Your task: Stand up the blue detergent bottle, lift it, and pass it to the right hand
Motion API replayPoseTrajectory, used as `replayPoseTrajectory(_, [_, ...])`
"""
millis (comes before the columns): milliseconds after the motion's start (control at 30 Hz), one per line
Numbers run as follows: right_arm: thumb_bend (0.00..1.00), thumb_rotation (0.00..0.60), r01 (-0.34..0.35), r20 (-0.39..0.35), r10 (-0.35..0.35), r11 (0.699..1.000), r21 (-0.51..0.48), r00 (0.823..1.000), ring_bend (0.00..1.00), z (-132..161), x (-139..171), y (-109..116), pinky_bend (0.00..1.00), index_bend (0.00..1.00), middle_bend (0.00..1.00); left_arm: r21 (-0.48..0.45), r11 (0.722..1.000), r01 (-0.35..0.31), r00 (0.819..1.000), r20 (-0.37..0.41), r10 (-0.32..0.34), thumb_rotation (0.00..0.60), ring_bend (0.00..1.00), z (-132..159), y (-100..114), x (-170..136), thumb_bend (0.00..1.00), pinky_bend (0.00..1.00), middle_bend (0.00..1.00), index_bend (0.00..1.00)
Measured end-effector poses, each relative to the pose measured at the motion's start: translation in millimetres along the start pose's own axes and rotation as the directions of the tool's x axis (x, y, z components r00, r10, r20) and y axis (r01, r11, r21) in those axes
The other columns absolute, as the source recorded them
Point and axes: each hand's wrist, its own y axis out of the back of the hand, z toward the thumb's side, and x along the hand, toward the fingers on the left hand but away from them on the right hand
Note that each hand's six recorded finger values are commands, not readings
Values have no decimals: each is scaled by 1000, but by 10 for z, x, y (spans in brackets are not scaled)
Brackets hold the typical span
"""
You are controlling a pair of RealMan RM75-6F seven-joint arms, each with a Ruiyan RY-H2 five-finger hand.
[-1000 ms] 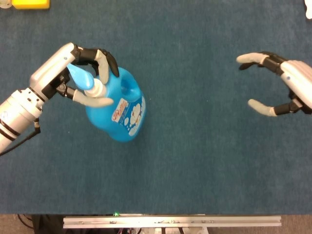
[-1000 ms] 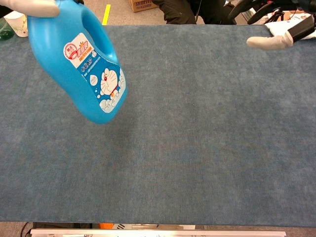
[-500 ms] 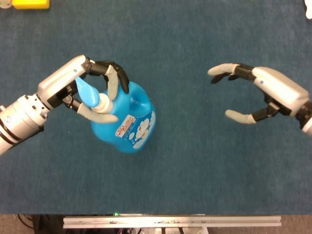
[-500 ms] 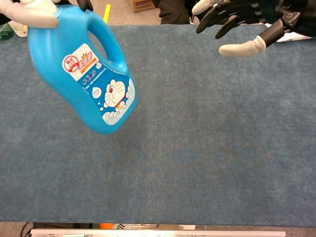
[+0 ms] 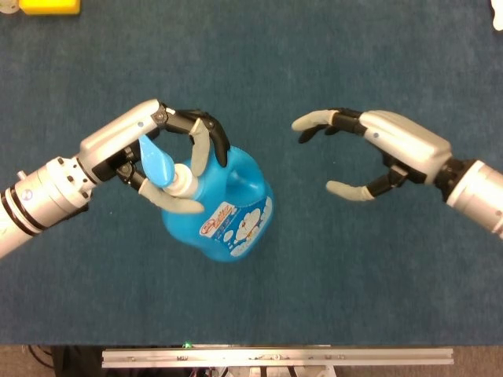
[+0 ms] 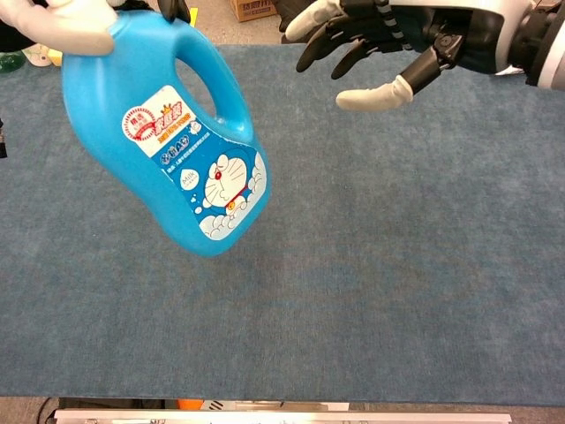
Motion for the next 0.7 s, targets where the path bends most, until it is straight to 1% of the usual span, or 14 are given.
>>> replayPoseTrajectory(267, [181,600,-21,-40,19,998,-61,999,159,65,-210,-146,224,202,284,-7,1000,6,1000,11,-6,600,435,-4,-25,63,195,592,625,658])
replayPoseTrajectory(367, [179,600,-22,-58,18,996,-81,998,159,98,-289,-179,224,202,284,-12,1000,7,1000,14,-7,600,435,-5,-30,88,195,592,625,658])
replayPoseTrajectory(500, [179,600,-5,-77,-1,996,-86,997,159,130,-369,-169,225,202,283,-17,1000,11,1000,21,-10,600,435,3,-44,116,194,592,624,658])
replayPoseTrajectory(700, [178,600,10,-81,-19,994,-104,997,159,125,-449,-181,225,202,284,-20,1000,19,999,27,-18,600,434,6,-62,133,195,591,623,657])
